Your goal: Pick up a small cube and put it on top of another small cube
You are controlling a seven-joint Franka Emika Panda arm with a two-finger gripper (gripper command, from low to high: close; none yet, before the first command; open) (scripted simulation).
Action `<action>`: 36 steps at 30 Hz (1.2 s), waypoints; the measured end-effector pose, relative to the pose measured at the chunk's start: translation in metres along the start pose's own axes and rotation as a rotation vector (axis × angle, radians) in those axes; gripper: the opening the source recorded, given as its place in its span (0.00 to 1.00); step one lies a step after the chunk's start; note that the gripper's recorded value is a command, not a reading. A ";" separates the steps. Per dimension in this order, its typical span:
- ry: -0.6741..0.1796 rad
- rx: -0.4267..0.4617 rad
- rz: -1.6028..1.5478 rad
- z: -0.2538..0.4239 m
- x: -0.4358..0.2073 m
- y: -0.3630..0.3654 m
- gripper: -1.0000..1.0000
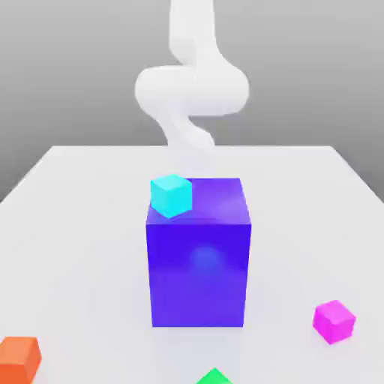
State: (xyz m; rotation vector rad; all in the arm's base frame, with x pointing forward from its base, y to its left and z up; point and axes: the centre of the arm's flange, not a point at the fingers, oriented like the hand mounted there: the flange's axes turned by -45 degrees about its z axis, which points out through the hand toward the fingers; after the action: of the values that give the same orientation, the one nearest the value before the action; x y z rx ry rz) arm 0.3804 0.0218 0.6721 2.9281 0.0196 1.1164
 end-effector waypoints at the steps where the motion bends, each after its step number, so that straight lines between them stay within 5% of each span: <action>1: -0.031 0.000 -0.013 0.022 -0.002 -0.010 0.50; 12: -0.335 0.028 -0.166 0.222 -0.082 -0.115 0.50; 25: -0.689 0.141 -0.352 0.357 -0.291 -0.226 0.50; 30: -0.716 0.153 -0.361 0.400 -0.341 -0.234 0.50; 31: -0.716 0.153 -0.362 0.407 -0.349 -0.234 0.00; 36: -0.715 0.153 -0.362 0.407 -0.349 -0.234 0.00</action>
State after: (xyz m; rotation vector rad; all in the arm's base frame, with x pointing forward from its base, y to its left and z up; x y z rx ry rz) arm 0.3890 0.2495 0.1332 3.0831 0.6145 0.0028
